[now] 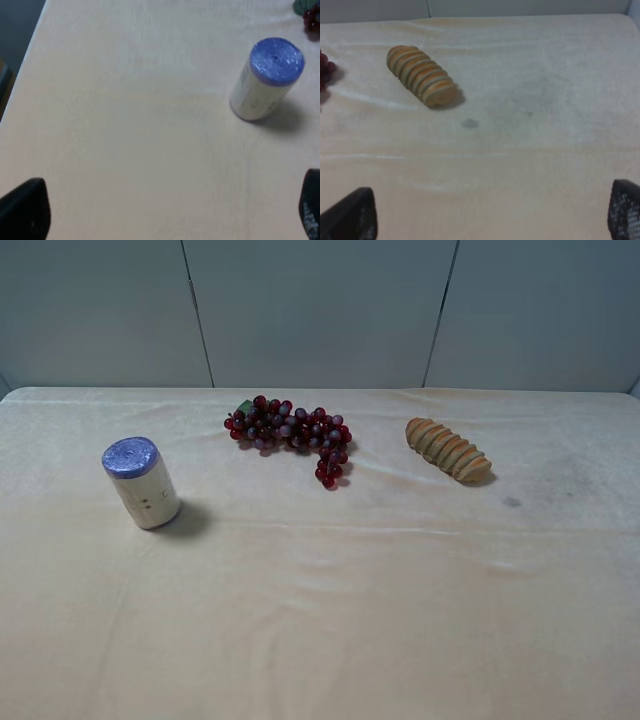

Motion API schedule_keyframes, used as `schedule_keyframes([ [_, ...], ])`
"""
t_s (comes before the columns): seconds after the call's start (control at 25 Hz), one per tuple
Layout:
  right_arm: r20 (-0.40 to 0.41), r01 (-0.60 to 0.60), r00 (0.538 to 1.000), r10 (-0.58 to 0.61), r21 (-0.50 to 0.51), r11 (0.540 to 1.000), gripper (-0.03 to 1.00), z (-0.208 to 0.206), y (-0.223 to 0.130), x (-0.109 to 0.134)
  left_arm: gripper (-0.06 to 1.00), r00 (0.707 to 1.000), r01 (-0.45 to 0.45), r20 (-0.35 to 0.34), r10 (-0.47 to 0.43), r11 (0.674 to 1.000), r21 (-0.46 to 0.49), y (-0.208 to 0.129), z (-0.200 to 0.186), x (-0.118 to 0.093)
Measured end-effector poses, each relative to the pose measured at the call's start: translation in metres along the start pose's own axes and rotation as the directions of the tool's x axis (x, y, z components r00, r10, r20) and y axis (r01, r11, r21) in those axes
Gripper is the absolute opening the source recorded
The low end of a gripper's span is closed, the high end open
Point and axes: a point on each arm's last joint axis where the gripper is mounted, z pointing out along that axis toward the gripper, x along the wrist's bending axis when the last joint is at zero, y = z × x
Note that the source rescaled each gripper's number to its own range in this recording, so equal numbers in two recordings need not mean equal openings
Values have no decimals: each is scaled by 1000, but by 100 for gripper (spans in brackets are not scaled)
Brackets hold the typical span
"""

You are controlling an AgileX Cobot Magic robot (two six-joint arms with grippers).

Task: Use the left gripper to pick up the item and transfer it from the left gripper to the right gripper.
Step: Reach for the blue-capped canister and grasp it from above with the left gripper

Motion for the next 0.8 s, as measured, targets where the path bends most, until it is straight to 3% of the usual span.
schedule_keyframes([
  [0.36,0,0,1000,0,0,1000,100,0,0,0,100,1000,-25,12,23,977,212,68,57,2],
  [0.56,0,0,1000,0,0,1000,100,0,0,0,100,992,-109,99,82,945,309,84,98,-16],
  [0.8,0,0,1000,0,-4,1000,100,0,0,0,100,964,-237,215,157,876,421,83,157,-51],
])
